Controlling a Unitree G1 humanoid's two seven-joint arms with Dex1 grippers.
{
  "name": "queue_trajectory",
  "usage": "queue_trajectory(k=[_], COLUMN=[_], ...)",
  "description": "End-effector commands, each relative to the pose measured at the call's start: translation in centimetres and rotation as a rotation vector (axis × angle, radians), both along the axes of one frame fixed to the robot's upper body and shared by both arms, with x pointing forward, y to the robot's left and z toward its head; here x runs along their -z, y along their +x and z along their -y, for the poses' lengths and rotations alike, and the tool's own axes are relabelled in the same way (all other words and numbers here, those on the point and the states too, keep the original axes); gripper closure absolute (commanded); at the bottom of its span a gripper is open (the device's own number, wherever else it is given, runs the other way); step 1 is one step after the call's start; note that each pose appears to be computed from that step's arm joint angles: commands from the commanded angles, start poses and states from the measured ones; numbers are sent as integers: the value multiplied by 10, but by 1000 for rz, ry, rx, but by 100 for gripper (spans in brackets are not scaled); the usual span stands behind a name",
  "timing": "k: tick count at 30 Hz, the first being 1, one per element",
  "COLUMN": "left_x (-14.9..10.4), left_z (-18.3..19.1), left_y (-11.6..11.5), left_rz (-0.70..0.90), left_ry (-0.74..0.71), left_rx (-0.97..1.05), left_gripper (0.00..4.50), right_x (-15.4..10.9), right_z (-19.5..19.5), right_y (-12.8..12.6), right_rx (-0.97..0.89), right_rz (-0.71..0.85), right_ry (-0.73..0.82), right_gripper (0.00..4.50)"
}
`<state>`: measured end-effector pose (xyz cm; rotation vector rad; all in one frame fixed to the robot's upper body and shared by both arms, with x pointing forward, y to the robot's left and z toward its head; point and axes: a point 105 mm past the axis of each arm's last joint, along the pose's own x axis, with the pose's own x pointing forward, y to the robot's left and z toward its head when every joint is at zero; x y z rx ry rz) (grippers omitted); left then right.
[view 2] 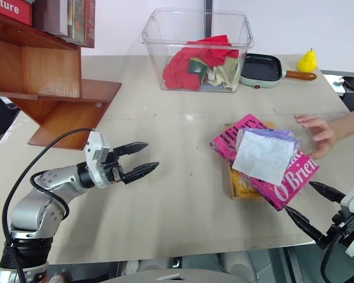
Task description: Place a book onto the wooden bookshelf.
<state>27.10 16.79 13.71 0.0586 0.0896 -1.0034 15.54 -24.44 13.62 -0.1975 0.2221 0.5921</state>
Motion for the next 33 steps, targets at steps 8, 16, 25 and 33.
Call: queue_trajectory(k=[8, 16, 25, 33], left_x=[-17, -17, -30, -32], left_z=[9, 8, 23, 22], left_y=[8, 4, -21, -45], left_rz=[38, 35, 111, 67], left_ry=[-49, -43, -80, -92], left_rx=[30, 35, 233, 426], left_gripper=[6, 6, 6, 6], right_x=[-13, -28, -50, -46], right_z=[-8, -14, -46, -58], right_y=[1, 14, 61, 117], right_rx=[9, -20, -135, -218], right_rz=[67, 124, 152, 108], right_ry=[-7, -13, -144, -333], right_gripper=[0, 0, 0, 0])
